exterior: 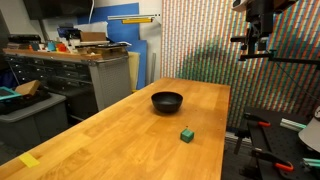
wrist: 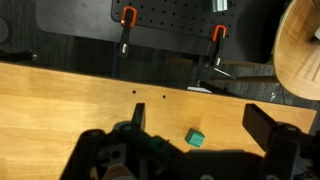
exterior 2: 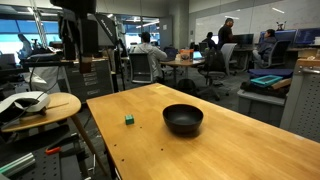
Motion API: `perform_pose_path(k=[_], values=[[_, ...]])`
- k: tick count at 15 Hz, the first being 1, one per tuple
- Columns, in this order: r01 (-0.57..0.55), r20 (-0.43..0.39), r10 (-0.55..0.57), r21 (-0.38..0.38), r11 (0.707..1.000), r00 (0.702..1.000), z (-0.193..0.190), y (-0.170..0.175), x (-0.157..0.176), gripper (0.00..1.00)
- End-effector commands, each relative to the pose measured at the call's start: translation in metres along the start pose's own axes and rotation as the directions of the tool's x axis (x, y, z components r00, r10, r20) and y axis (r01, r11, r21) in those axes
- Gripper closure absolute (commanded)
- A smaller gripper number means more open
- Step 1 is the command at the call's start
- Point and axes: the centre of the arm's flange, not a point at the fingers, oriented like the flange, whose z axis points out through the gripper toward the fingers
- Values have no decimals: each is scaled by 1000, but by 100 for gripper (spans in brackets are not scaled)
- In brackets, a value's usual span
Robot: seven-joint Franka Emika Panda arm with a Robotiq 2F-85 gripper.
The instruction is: Put the green block in the black bowl
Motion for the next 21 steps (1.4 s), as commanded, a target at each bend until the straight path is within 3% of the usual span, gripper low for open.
perform_pose_path(k=[1,6,12,21], values=[[0,0,0,0,1000,1000,0,0,0,0],[-3,-28,2,-30,1000,1000,15,-12,17,0],[-106,-103,99,-64,992,990,37,-37,59,0],[-278,-142,268,-55,959,953,128,-86,139,0]])
